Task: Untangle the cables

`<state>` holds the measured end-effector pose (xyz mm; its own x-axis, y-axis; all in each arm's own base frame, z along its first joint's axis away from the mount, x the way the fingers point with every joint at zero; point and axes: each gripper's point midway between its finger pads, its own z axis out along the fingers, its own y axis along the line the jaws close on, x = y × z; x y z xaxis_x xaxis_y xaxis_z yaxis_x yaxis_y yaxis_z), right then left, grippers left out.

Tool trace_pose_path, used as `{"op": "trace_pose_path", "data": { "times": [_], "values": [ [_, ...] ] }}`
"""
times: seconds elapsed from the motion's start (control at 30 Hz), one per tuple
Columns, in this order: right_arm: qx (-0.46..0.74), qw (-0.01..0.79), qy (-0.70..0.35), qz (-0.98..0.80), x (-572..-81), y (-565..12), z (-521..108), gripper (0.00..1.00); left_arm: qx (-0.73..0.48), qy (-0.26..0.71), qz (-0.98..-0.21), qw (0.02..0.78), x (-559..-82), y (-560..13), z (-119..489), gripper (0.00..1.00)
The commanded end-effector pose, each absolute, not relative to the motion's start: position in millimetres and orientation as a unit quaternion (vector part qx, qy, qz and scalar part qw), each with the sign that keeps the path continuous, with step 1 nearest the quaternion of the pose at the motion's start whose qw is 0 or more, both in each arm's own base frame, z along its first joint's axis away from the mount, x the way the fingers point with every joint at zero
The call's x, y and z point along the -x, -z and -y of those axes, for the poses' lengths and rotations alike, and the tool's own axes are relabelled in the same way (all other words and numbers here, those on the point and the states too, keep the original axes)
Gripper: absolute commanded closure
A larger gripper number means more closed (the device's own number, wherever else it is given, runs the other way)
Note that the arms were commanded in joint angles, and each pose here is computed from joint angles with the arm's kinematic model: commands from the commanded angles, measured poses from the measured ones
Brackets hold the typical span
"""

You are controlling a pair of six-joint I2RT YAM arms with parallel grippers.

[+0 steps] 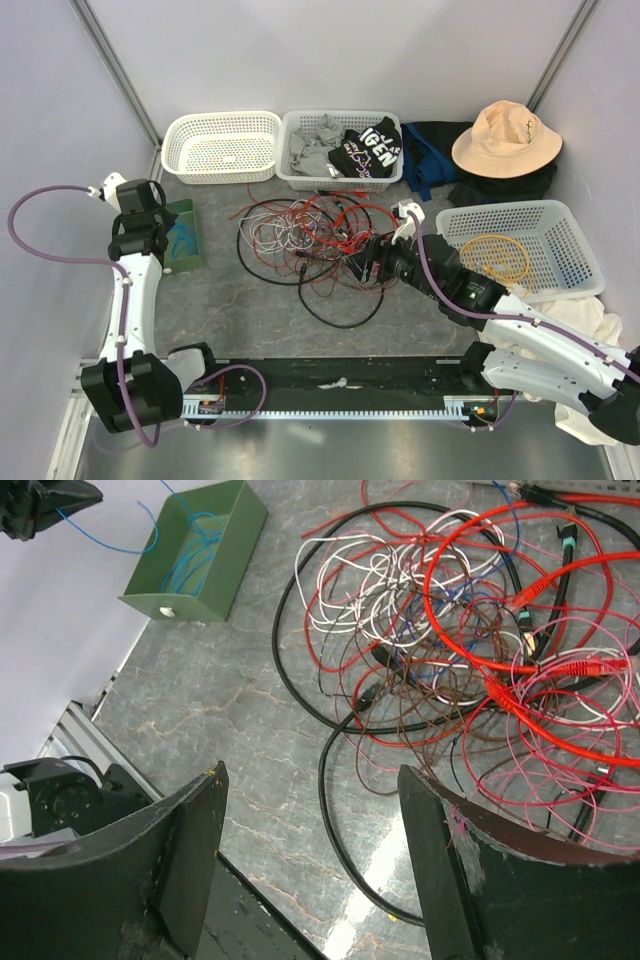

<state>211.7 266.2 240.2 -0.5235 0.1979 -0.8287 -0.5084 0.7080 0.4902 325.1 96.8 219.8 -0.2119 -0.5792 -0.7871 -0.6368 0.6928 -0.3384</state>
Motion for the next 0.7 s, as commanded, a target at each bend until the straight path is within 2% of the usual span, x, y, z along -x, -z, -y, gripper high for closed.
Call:
{"op": "trace_pose_path", "data": {
  "times": [0.0,0.17,0.2,0.23,0.27,0.3,0.33,0.5,0.67],
  "values": [
    [0.096,0.479,-0.383,-0.784,-211,-241,-270,0.23,0.420,-0.020,-0.752,0.507,-336,-219,-109,0.98],
    [0.094,0.477,-0.378,-0.788,-210,-234,-267,0.23,0.436,-0.025,-0.751,0.496,-346,-221,-122,0.77],
    [0.093,0.478,-0.375,-0.789,-210,-234,-266,0.23,0.434,-0.017,-0.755,0.490,-350,-221,-120,0.51],
    [0.091,0.478,-0.375,-0.789,-211,-234,-265,0.23,0.439,-0.014,-0.763,0.474,-351,-215,-119,0.38],
    [0.092,0.478,-0.373,-0.790,-210,-233,-265,0.23,0.433,0.000,-0.764,0.478,-357,-226,-116,0.18],
    [0.090,0.480,-0.370,-0.790,-212,-233,-263,0.23,0.432,0.008,-0.764,0.480,-358,-230,-113,0.06],
    [0.091,0.482,-0.368,-0.790,-212,-233,-263,0.23,0.429,0.018,-0.759,0.489,-358,-238,-110,0.00],
    [0.089,0.485,-0.355,-0.794,-216,-229,-262,0.23,0.415,0.071,-0.743,0.521,-349,-270,-87,0.00],
    [0.086,0.475,-0.321,-0.815,-227,-203,-264,0.23,0.330,0.170,-0.758,0.535,-333,-282,-4,0.00]
  ]
}}
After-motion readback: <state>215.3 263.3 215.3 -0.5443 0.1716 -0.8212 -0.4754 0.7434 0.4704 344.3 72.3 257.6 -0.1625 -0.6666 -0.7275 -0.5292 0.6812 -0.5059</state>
